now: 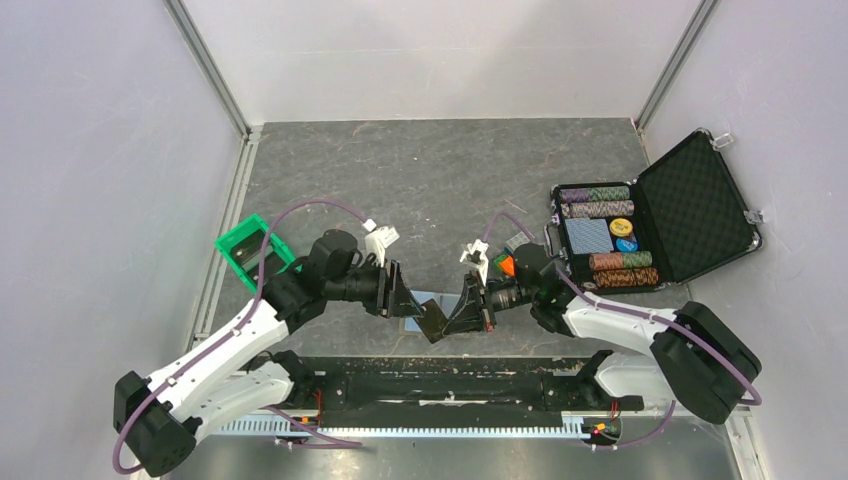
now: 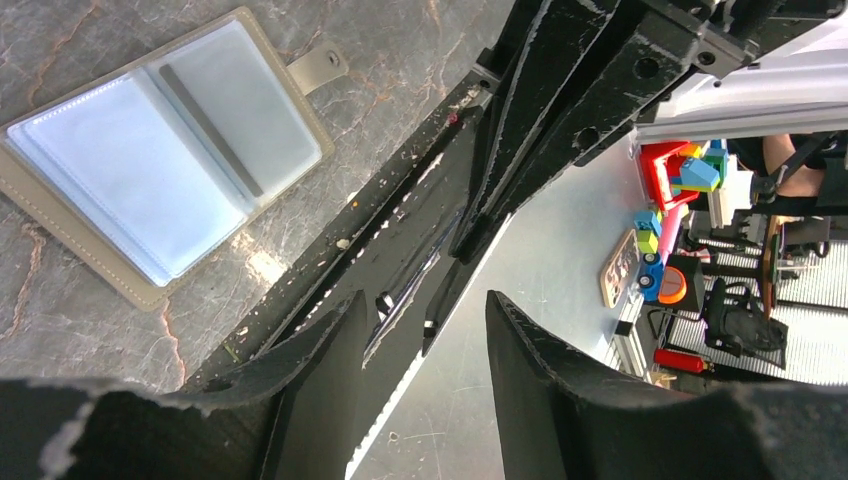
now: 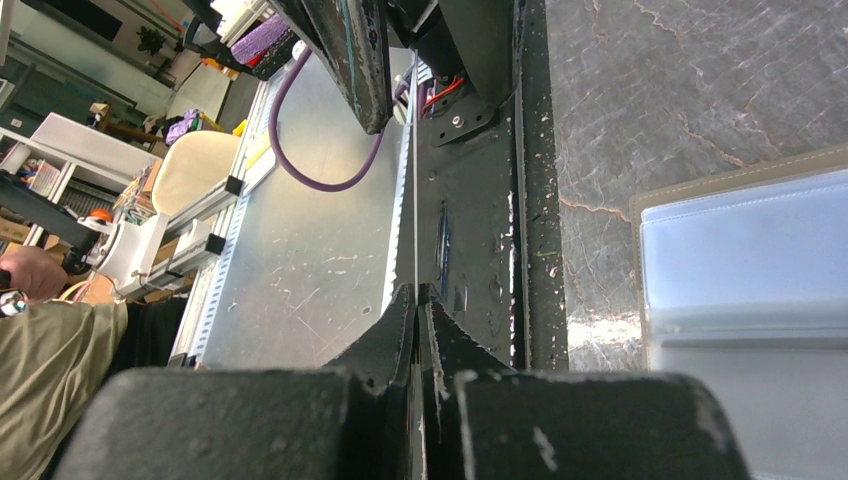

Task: Take the credit cards out of the card holder
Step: Place the credit card in the storage box.

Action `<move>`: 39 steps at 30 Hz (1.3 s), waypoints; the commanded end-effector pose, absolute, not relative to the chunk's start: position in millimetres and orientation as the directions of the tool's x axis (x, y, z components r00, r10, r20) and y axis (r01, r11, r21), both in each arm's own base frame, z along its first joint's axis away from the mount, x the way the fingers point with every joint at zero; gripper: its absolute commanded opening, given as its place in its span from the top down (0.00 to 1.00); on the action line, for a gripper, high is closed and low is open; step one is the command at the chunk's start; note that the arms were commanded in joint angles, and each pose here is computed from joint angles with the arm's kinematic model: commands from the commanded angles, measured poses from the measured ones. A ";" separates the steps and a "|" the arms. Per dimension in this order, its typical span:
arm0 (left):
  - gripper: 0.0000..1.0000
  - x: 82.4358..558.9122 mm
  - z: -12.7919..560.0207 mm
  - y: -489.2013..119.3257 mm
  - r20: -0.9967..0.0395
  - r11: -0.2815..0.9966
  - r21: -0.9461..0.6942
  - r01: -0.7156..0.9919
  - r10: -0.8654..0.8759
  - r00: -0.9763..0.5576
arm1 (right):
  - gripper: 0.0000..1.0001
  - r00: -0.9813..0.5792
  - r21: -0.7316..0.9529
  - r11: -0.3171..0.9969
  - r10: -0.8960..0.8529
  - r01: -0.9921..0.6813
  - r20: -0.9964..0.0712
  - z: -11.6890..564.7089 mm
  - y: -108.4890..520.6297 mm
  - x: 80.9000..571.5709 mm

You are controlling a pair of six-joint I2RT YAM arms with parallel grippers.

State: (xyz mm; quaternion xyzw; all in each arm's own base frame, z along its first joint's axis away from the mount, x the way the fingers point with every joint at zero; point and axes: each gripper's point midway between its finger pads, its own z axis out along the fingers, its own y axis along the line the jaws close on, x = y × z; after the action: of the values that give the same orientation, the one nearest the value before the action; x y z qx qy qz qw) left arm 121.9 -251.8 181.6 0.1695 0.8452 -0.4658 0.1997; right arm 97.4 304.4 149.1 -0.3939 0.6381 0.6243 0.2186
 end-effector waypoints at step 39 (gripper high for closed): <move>0.98 146.8 198.3 -256.0 -0.584 0.520 -0.660 0.542 0.098 -0.806 | 0.32 -0.583 0.574 0.102 -0.160 -0.813 -0.797 150.7 302.7 131.0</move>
State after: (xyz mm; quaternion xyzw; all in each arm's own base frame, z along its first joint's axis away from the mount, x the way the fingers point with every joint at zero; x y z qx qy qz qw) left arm 125.4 -260.1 178.3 0.1935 0.8413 -0.4692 0.1861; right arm 104.7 300.8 128.5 -0.3696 0.6835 0.5921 0.2134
